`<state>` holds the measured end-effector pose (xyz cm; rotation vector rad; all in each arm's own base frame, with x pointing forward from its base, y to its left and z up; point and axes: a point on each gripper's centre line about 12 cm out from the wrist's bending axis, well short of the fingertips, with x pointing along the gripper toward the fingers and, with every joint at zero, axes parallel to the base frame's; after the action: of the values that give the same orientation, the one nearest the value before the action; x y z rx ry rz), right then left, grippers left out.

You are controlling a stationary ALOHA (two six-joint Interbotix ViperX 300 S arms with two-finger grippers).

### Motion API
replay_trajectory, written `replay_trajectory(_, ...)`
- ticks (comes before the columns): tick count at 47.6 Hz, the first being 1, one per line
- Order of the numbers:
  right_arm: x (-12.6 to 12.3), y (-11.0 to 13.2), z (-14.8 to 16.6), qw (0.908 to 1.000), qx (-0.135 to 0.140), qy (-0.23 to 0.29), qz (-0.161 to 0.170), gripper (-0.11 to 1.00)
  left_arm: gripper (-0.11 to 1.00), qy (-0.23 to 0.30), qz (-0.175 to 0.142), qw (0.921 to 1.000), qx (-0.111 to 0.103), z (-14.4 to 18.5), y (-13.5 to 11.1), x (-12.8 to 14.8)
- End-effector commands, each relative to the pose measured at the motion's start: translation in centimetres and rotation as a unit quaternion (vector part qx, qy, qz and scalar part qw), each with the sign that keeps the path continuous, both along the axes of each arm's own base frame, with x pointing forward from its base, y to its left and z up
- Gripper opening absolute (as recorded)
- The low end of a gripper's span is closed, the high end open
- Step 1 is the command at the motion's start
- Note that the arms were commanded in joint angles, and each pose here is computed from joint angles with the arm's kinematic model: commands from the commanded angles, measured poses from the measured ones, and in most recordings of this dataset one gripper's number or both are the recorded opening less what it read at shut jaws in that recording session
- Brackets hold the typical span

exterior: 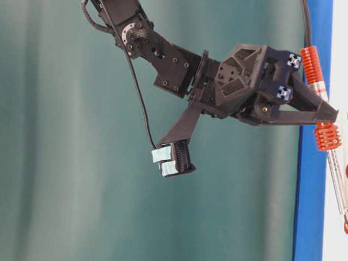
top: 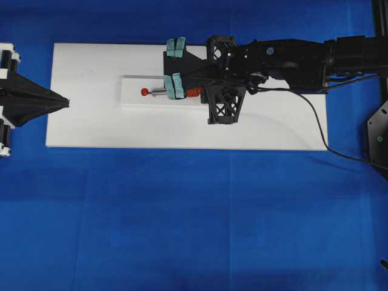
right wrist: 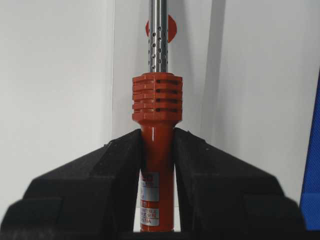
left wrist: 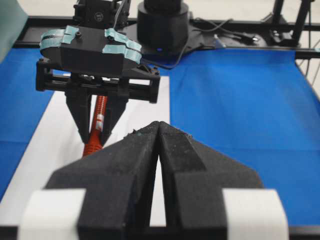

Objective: Touch the tip of the soldering iron to the mark.
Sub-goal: 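Lower the iron tip onto the leftmost red dot, then raise the iron tip off the leftmost dot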

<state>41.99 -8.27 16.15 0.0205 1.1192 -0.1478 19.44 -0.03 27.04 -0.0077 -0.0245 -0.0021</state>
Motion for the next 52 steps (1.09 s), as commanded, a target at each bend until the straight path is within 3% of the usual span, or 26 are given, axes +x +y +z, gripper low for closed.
replay_trajectory(1,0.6,-0.2,2.8,0.9993,-0.007,-0.037,-0.001,0.06,0.0,-0.005,-0.001,1.0,-0.001,0.4,0.0,0.1)
replay_trajectory(27,-1.0,-0.2,11.2,0.9977,-0.025,-0.062,-0.002,0.06,0.0,-0.009,-0.001,1.0,-0.001,0.5,0.0,0.1)
replay_trajectory(52,-1.5,-0.2,11.3,0.9978,-0.03,-0.059,-0.001,0.06,0.0,-0.008,-0.001,1.0,0.0,0.5,0.0,0.0)
